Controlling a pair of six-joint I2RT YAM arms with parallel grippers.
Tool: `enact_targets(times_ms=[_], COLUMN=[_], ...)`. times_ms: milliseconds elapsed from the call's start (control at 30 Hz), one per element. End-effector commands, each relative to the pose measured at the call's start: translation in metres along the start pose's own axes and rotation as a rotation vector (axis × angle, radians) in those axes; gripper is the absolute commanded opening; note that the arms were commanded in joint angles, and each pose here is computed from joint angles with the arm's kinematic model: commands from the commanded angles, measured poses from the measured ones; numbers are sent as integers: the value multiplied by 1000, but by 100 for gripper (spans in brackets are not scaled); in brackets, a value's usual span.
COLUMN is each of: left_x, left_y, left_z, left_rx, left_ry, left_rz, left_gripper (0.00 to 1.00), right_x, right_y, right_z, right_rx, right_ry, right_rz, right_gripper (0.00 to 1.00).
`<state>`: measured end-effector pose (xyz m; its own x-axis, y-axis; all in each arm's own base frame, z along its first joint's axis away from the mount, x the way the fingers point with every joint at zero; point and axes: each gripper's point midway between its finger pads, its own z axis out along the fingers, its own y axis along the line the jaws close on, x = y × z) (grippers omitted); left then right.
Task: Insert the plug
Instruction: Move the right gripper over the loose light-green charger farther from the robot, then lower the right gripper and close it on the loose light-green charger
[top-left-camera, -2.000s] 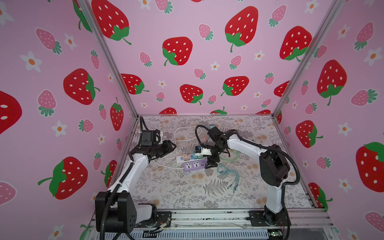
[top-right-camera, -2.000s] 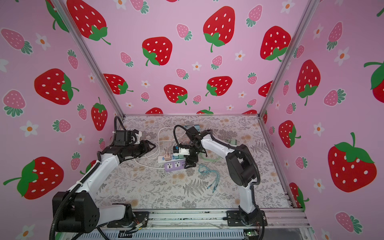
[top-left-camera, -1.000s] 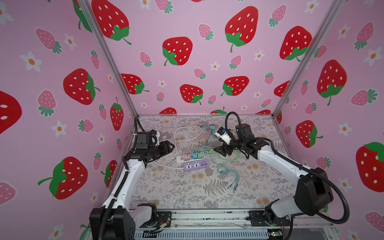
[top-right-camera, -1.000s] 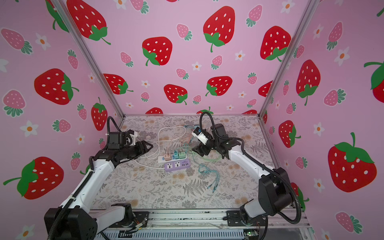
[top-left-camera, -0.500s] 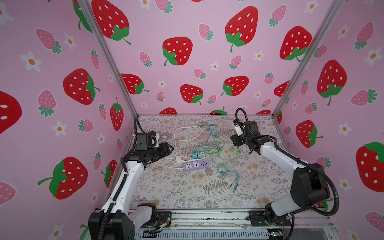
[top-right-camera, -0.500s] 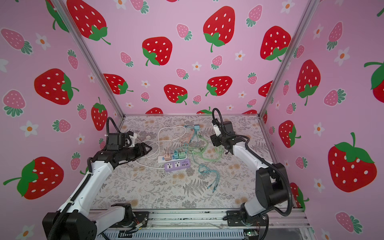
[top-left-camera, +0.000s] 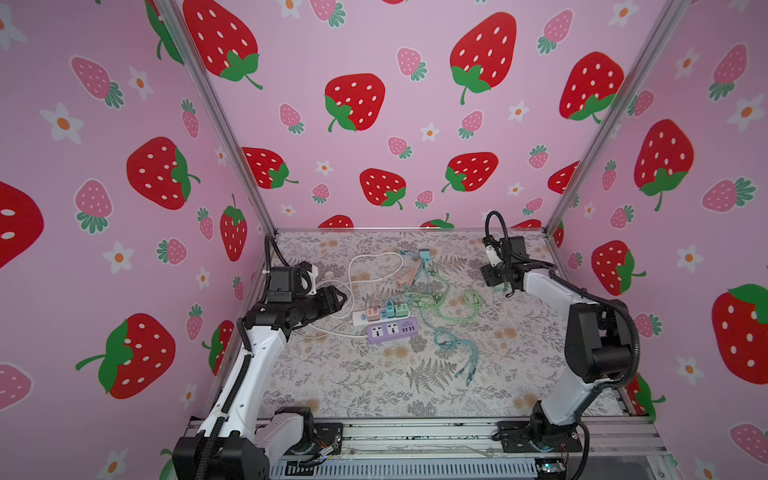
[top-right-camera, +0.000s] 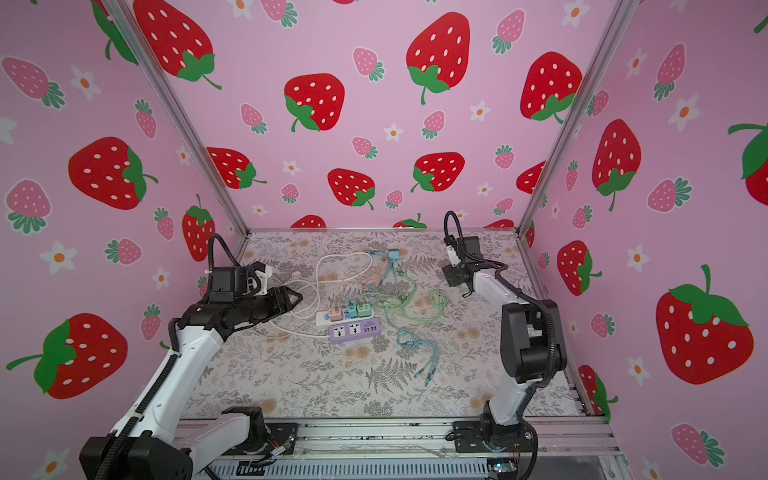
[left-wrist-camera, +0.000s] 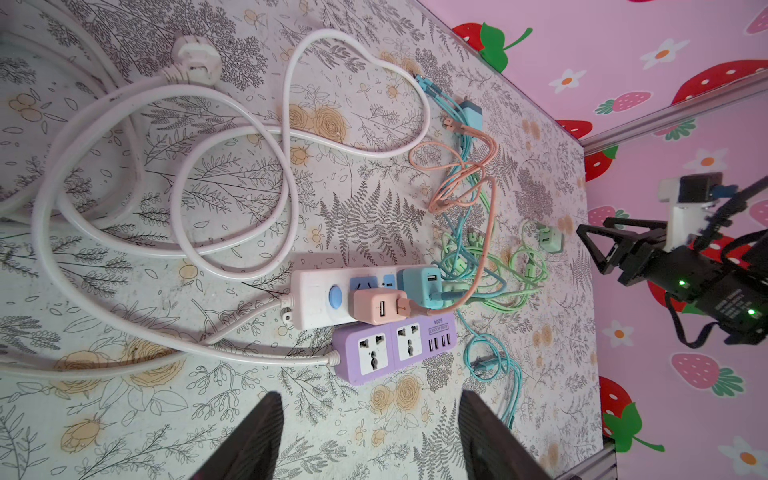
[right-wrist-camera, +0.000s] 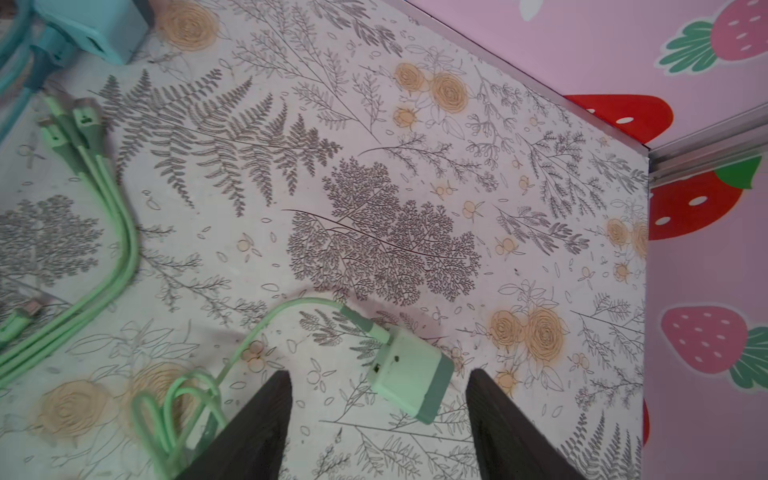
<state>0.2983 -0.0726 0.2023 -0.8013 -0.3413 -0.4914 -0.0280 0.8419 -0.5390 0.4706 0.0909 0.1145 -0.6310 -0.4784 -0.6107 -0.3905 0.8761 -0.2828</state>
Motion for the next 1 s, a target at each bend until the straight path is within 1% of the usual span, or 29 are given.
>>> enact_targets(times_ms=[0, 200, 400, 600, 800, 967], left_x=[-6, -6, -6, -5, -5, -4], left_y=[-10, -12, -15, -16, -17, -17], left_z=[-10, -11, -9, -10, -11, -11], left_rx=[27, 36, 55, 60, 64, 67], left_ry=[-12, -12, -7, -7, -5, -2], left_rz=[26, 28, 29, 35, 44, 52], left_gripper=[69, 69, 69, 68, 68, 68], right_x=[13, 29, 36, 45, 57, 67], right_y=[-3, -11, -2, 10, 19, 28], right_z=[14, 35, 46, 53, 46, 28], right_rx=[-49, -96, -160, -250, -300, -329], right_ry=[42, 86, 91, 114, 151, 151], right_rz=[8, 80, 83, 125, 178, 210], right_gripper=[69, 70, 70, 71, 71, 71])
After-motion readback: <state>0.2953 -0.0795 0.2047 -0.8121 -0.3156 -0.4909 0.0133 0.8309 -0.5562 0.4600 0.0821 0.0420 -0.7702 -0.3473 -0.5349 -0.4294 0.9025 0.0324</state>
